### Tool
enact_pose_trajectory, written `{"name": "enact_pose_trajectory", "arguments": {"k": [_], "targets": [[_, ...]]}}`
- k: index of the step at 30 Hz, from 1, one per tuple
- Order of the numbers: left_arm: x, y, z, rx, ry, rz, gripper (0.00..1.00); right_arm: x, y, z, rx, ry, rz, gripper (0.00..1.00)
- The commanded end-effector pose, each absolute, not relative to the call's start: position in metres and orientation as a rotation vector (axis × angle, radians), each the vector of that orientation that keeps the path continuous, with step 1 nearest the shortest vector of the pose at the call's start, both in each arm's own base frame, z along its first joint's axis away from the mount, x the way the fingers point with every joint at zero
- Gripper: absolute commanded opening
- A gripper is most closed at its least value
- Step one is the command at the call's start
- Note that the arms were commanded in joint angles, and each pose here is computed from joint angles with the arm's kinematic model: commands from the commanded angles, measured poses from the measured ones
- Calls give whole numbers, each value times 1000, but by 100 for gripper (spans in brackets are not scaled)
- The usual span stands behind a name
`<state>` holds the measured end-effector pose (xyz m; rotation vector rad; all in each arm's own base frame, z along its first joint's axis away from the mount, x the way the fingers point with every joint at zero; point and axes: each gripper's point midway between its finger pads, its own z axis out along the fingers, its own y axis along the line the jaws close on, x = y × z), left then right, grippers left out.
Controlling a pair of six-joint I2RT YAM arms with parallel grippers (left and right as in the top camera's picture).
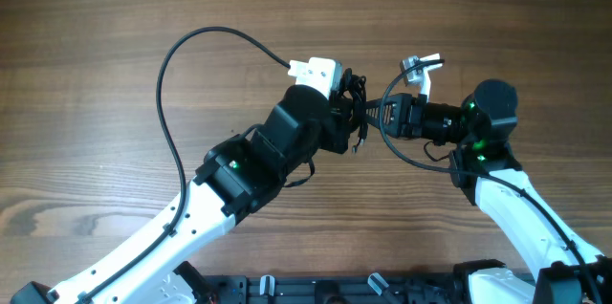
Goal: Untangle cables
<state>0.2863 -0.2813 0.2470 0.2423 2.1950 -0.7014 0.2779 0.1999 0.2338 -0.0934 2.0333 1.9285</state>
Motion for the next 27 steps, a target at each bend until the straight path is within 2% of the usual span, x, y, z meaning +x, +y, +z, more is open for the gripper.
{"name": "enact_pose_trajectory", "arguments": {"k": [1,6,13,15,16,19,25,27], "targets": [[261,-311,266,419,2141,-875,4,283,202,230,-71,2039,1916,4],[219,-338,273,743,2082,-1098,4,296,199,229,-35,2006,1843,5],[200,-345,276,845,2064,-1207,4,298,198,229,-8,2007,1840,7],[201,-344,275,841,2068,-1203,4,298,198,229,-12,2006,1840,16],[206,-341,275,824,2074,-1194,4,299,196,230,-14,1999,1835,26],[230,-319,271,711,2125,-1154,4,297,184,237,-74,1967,1842,45],[288,-262,275,283,2217,-1173,4,284,131,250,-256,1909,1820,70],[304,-242,274,69,2255,-1216,4,288,109,251,-264,1875,1747,91]]}}
